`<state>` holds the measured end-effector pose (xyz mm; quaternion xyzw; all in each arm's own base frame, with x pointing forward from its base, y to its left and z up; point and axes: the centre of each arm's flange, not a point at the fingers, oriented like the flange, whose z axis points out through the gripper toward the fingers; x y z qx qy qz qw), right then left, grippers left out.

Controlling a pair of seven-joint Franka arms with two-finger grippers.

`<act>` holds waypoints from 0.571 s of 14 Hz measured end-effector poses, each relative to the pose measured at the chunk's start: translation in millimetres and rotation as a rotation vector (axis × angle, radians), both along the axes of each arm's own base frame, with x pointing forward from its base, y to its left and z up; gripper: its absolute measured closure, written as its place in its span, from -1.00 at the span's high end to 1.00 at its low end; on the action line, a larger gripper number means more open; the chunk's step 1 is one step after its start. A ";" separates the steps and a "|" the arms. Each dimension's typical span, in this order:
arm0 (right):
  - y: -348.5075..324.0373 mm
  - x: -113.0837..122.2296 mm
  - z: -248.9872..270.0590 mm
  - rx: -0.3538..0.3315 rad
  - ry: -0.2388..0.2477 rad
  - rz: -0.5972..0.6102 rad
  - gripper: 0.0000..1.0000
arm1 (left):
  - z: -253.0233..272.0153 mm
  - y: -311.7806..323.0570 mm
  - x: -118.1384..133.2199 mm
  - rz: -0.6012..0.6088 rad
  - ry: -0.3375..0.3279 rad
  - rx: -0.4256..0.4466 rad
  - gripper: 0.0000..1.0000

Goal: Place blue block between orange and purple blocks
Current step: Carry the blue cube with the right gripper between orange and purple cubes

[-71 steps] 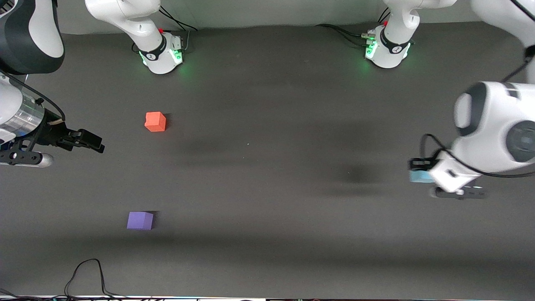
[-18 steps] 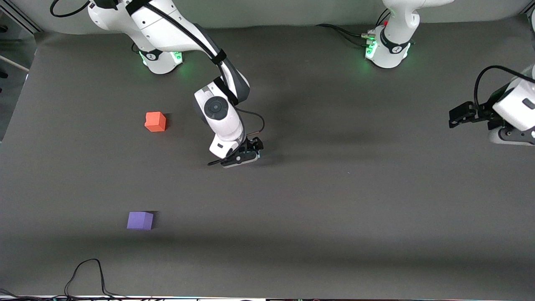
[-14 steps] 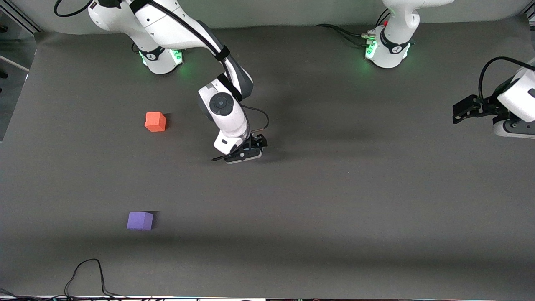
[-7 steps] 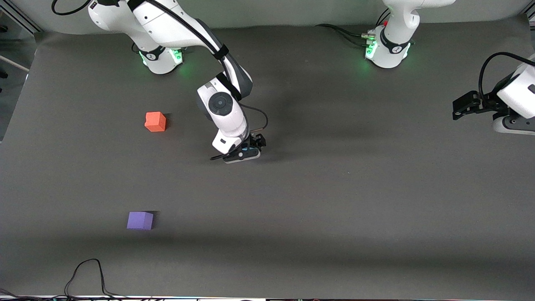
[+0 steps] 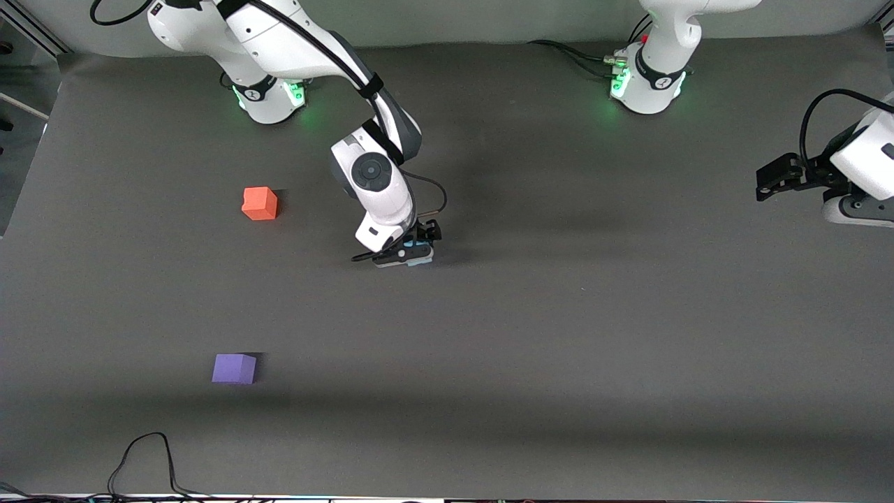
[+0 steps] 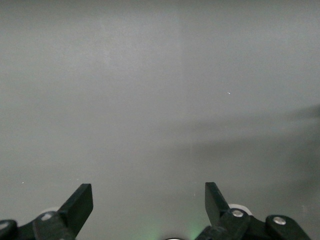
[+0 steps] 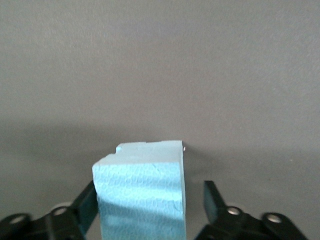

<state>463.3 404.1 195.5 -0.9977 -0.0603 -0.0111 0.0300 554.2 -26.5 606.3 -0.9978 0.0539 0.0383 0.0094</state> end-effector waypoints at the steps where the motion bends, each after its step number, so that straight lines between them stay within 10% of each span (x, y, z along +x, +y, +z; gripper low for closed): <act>1: 0.6 -1.7 -0.9 -0.001 0.001 0.001 0.40 | -1.1 0.1 0.2 0.000 0.004 0.000 1.00; 2: 0.9 -1.7 0.1 0.000 0.000 0.001 0.16 | -2.1 0.4 0.4 0.001 0.008 0.000 1.00; 8: -41.1 27.8 55.2 -0.037 0.032 -0.065 0.14 | -2.9 0.6 0.2 0.002 0.012 0.000 1.00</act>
